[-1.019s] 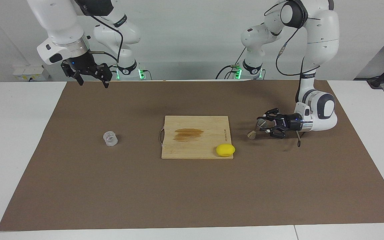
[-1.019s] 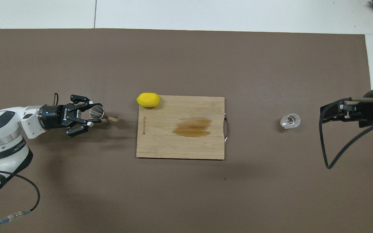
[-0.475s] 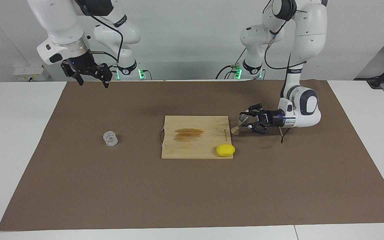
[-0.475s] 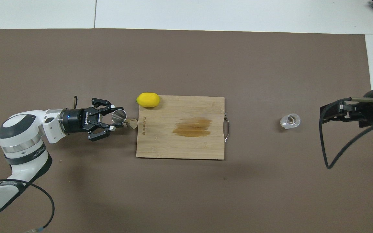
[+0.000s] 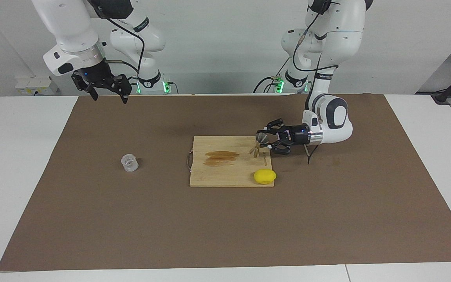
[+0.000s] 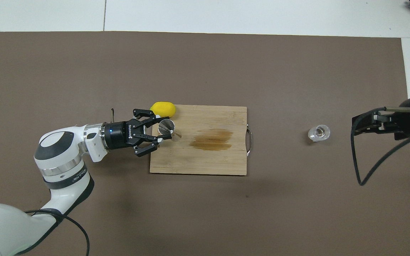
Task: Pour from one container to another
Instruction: 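Lift the metal cup and carry it over the cutting board, then lower the metal cup onto the board and open the left gripper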
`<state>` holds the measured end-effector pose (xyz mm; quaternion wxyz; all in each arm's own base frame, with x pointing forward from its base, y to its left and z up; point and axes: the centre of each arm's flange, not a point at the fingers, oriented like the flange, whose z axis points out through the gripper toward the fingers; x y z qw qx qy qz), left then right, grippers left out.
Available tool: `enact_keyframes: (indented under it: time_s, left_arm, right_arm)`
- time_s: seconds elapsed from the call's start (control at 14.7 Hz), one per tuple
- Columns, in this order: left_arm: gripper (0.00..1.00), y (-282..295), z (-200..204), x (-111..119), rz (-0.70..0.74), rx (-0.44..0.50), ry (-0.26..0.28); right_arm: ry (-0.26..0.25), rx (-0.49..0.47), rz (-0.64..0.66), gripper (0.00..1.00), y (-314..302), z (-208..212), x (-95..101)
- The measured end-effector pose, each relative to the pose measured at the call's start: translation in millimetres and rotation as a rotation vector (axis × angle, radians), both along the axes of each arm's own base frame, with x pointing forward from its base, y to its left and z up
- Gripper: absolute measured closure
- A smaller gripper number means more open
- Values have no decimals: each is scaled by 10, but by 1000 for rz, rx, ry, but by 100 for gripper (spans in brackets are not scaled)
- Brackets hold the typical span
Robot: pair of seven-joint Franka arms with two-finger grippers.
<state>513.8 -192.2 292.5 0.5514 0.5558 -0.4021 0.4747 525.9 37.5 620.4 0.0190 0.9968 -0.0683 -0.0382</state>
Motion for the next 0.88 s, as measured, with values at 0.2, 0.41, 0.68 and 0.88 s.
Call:
enact_keyframes:
  time_s: [0.2,0.41,0.68,0.88]
  left_arm:
    - [48,-392,-2,-81,29,-5,22]
    - [48,-738,-26,-194,51,15,40]
    - [48,-1113,-67,-358,83,57,22]
    - [48,-1260,-95,-439,105,89,-22]
  right_arm:
    - [0,0,0,0,0,0,0]
    - [0,0,0,0,0,0,0]
    - [0,0,0,0,0,0,0]
    - [0,0,-1,0,-6,0,0]
